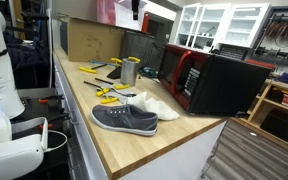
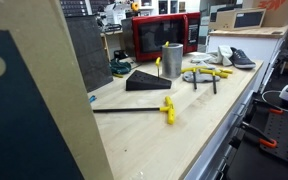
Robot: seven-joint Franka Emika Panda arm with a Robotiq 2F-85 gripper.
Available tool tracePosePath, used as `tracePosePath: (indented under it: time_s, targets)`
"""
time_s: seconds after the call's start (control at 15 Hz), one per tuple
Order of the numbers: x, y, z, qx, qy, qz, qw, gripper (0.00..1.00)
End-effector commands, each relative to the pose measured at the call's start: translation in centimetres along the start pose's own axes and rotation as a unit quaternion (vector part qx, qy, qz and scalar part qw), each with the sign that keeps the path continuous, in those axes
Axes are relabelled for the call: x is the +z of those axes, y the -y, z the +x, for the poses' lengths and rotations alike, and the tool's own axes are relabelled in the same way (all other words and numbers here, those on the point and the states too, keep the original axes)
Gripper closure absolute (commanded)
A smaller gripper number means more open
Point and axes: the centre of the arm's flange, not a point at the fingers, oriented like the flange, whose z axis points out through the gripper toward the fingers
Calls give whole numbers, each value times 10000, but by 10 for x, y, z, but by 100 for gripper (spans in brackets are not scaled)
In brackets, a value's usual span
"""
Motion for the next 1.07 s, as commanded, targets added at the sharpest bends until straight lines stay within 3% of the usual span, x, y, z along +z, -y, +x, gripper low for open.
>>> tracePosePath:
  time_s: [0.0, 0.47, 1.0]
  targets:
    - [-1, 0, 0, 1, -11, 7, 10000, 0]
    - [54, 4, 19, 367, -198, -300, 9987, 0]
    - [136, 16, 23, 885, 380, -634, 9933, 0]
